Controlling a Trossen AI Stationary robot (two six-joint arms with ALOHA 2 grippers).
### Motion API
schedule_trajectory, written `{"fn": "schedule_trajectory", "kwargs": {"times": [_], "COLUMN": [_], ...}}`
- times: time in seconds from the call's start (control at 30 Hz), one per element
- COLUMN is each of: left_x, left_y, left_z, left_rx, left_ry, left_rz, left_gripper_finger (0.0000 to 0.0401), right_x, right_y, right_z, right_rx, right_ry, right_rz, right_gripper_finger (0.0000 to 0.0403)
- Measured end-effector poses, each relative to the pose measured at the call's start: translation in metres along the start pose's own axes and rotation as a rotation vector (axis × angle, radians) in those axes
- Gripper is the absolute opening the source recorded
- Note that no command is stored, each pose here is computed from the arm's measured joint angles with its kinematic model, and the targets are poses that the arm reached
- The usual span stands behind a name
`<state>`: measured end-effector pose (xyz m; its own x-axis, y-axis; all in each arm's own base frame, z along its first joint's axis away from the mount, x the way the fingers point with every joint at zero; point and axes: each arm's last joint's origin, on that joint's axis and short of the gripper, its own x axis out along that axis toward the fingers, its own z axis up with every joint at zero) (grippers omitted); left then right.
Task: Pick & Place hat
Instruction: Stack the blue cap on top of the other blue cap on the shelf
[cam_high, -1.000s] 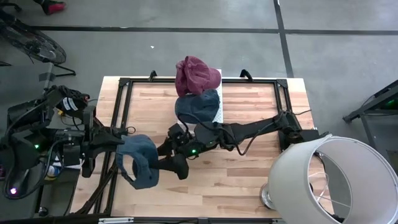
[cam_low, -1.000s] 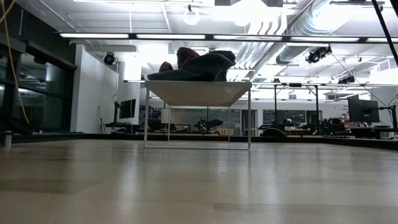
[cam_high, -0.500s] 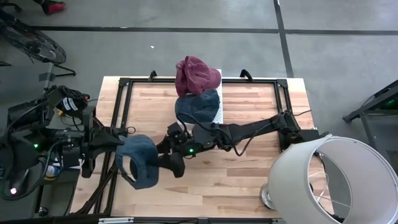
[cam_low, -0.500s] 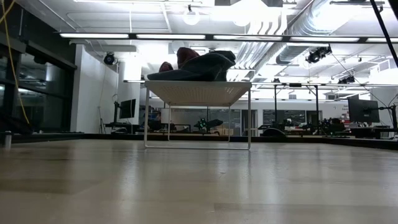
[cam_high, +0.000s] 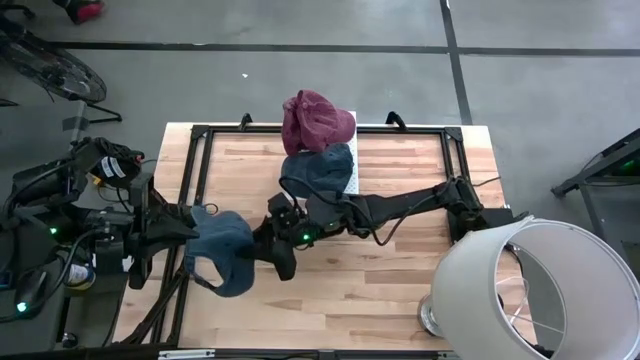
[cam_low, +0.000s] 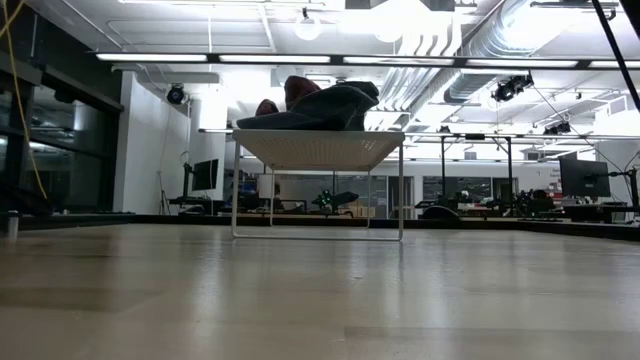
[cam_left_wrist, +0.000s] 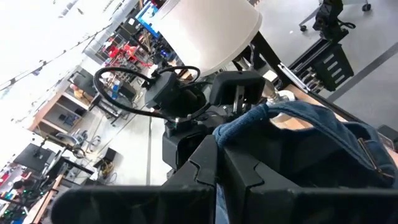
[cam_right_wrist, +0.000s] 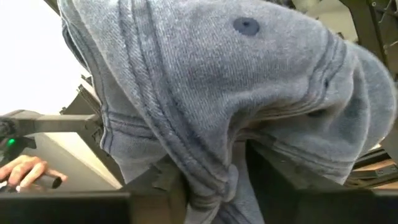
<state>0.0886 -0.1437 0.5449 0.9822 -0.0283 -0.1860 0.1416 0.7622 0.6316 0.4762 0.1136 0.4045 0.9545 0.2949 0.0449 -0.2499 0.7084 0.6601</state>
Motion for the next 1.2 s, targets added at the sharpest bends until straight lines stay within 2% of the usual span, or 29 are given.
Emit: {"fn": "schedule_trajectory", "kwargs": {"times": [0.17, 0.33, 0.6, 0.8, 0.97, 1.2], "left_x": [0.000, 0.000, 0.000, 0.000, -0.001, -0.002], "left_y": [0.000, -0.001, -0.001, 0.005, 0.007, 0.009], "left_z": [0.000, 0.000, 0.000, 0.000, 0.000, -0.001], "left_rx": [0.000, -0.007, -0.053, -0.382, -0.516, -0.713], "left_ry": [0.000, -0.007, -0.008, 0.016, 0.003, -0.019], "left_rz": [-0.001, -0.022, -0.026, 0.176, 0.204, 0.202], "left_gripper_finger": [0.0000, 0.0000, 0.0009, 0.0038, 0.0089, 0.0186], "right_x": [0.000, -0.001, -0.002, -0.002, -0.002, -0.006], "right_y": [-0.003, -0.007, -0.012, -0.011, -0.017, -0.026], "right_z": [0.002, 0.005, 0.009, 0.009, 0.007, 0.009], "right_rx": [-0.034, -0.078, -0.122, -0.132, -0.136, -0.143], "right_ry": [0.015, 0.044, 0.090, 0.108, 0.143, 0.212], "right_rz": [0.012, 0.046, 0.100, 0.111, 0.087, 0.077], "right_gripper_finger": [0.0095, 0.0023, 0.0021, 0.0021, 0.0021, 0.0021]}}
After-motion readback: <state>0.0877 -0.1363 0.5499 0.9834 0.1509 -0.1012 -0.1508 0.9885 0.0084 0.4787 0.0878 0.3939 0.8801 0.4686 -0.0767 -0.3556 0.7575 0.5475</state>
